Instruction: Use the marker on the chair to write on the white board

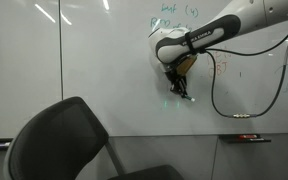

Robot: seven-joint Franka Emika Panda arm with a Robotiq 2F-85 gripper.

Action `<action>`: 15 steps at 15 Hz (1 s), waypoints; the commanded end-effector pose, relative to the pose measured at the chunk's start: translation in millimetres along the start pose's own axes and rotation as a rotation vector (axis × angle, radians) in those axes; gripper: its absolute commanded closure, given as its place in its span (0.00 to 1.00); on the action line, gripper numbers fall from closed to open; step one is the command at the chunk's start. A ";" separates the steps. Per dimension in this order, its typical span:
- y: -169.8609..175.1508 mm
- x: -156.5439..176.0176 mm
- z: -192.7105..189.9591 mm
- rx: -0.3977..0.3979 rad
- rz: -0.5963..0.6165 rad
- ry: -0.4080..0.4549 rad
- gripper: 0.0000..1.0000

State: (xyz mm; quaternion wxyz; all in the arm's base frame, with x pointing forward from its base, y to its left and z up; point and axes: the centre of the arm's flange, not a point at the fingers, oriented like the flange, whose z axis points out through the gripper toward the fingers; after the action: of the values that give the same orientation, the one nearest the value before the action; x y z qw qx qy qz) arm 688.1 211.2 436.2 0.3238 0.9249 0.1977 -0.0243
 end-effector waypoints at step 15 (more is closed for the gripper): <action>10.3 -57.6 18.5 0.128 -0.132 -0.148 0.92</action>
State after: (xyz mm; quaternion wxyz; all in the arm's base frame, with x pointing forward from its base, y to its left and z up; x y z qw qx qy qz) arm 670.3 188.5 430.1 0.2977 0.9229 0.2235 -0.0983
